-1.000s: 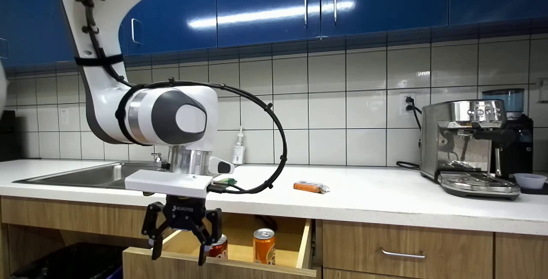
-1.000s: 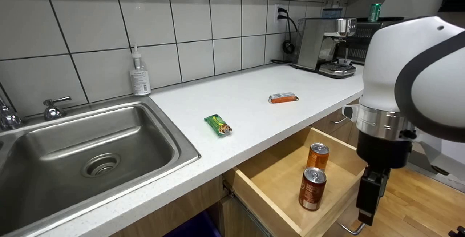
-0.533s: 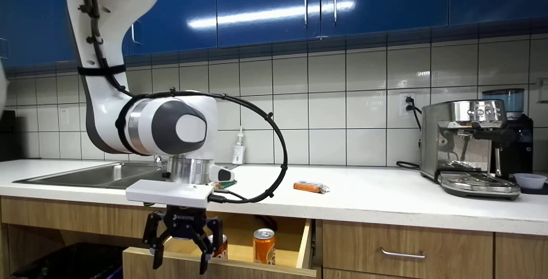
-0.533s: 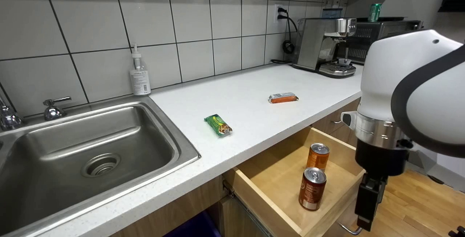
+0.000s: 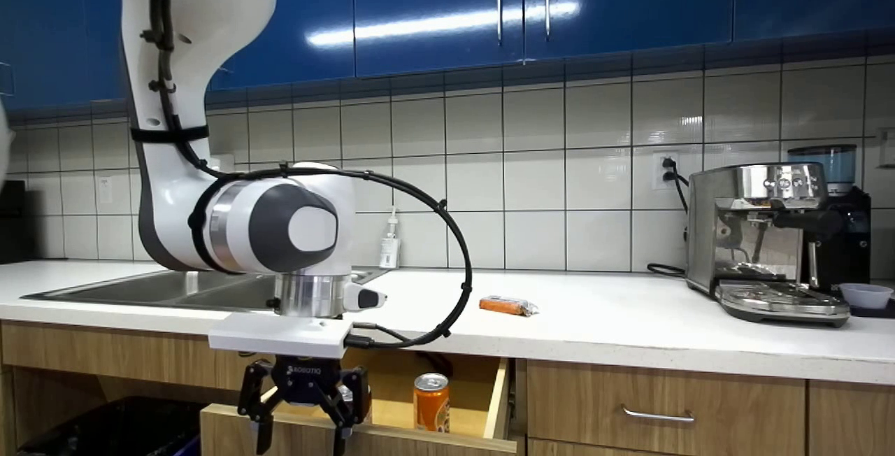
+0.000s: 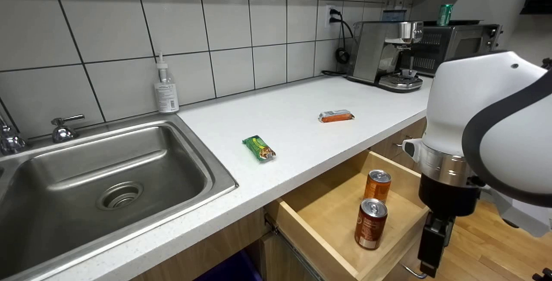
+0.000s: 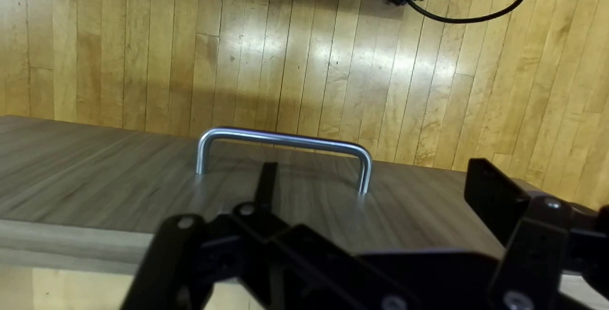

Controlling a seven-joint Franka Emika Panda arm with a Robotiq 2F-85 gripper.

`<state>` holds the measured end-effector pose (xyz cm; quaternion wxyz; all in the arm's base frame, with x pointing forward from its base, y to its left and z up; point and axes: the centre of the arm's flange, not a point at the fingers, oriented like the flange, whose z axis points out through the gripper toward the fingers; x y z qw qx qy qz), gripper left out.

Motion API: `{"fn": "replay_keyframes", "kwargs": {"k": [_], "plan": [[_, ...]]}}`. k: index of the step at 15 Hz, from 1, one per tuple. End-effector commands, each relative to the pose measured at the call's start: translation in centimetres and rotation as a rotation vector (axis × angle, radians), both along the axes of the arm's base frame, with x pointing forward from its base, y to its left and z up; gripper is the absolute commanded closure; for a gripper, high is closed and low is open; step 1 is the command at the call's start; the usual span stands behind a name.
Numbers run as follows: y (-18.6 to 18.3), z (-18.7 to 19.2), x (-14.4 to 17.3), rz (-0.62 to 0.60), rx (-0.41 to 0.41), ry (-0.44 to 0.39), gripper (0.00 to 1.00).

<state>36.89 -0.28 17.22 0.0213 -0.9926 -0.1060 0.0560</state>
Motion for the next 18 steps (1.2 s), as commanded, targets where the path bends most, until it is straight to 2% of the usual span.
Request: {"fn": "replay_keyframes", "kwargs": {"k": [1, 12, 18], "plan": [[-0.2, 0.0, -2.6, 0.019, -0.024, -0.038, 0.00], [-0.4, 0.4, -1.8, 0.042, -0.056, -0.097, 0.00], [-0.9, 0.5, -1.3, -0.041, -0.075, -0.133, 0.00]]}}
